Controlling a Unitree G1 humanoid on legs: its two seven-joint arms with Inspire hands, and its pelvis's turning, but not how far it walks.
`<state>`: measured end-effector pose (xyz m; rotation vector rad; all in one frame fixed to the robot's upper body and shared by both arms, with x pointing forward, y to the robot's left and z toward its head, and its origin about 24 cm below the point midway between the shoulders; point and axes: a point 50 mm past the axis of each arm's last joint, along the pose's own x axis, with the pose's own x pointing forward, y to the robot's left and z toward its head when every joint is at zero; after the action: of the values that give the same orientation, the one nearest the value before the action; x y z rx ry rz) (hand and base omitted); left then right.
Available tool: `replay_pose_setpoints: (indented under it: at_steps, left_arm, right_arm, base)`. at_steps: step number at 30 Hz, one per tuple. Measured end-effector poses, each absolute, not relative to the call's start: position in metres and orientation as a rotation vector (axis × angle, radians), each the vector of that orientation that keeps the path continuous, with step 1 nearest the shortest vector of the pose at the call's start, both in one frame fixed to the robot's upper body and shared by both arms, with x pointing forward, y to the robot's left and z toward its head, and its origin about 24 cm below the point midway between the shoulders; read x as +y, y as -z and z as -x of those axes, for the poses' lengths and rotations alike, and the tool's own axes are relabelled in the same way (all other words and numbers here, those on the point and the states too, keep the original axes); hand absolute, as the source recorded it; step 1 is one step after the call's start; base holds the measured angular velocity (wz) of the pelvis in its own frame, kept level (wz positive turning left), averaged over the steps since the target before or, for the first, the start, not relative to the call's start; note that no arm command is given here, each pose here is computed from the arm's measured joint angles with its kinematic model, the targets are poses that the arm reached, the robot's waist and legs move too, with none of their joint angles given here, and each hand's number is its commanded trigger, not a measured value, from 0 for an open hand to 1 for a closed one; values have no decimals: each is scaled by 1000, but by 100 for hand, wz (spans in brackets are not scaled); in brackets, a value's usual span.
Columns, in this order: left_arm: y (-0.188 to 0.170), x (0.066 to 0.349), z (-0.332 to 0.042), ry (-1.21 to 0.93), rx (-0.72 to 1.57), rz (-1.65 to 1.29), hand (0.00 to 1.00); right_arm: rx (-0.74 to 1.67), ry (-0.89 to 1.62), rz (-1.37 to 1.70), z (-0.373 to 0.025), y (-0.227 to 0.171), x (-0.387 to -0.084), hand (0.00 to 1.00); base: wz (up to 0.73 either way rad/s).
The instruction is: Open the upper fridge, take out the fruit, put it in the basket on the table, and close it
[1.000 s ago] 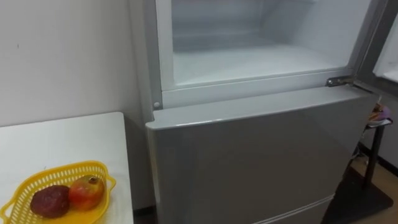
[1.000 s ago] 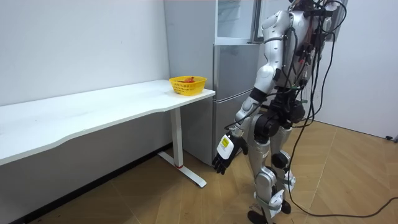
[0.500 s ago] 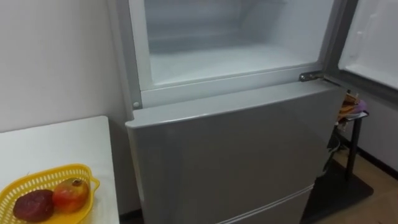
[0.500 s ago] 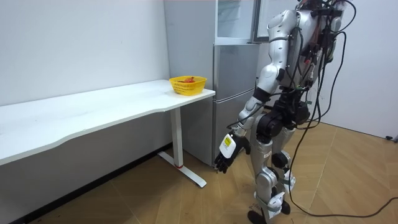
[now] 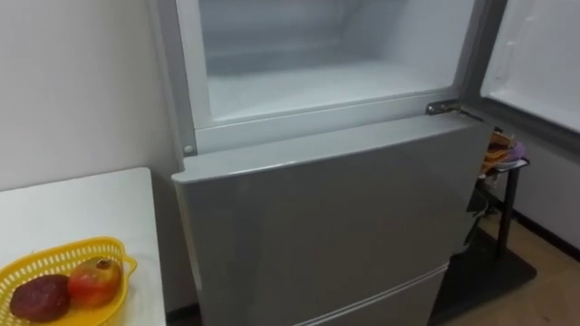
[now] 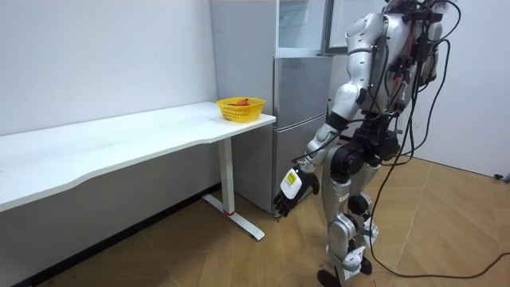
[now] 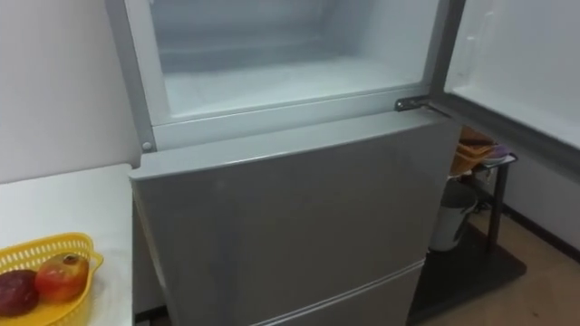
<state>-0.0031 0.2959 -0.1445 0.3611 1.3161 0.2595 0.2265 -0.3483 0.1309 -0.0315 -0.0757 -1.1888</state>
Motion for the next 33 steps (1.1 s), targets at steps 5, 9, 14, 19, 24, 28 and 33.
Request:
replay_pose_setpoints:
  at_steps: [5,9,14,19,24,28,33]
  left_arm:
    - [144,296,8,-272,1313,-367,0]
    - [144,296,11,-276,1307,-375,0]
    - [143,296,4,-283,1249,-386,0]
    - [142,298,3,-290,1242,-400,0]
    - [142,297,-11,-251,1216,-428,0]
    - [144,293,-24,-222,1197,-420,0]
    - [147,288,-29,-160,1204,-444,0]
  right_arm:
    - [-43,1121,63,-232,-124,-334,0]
    - [-31,1021,90,-236,-126,-315,0]
    - [-28,924,150,-241,-121,-297,0]
    - [-75,750,320,-248,-119,-275,0]
    - [-155,471,567,-252,-124,-242,0]
    - [-371,392,801,-250,-155,-229,0]
    - [-759,261,945,-231,-198,-195,0]
  base:
    - [2]
    - [0]
    - [-6]
    - [1]
    - [13]
    - [22]
    - [18]
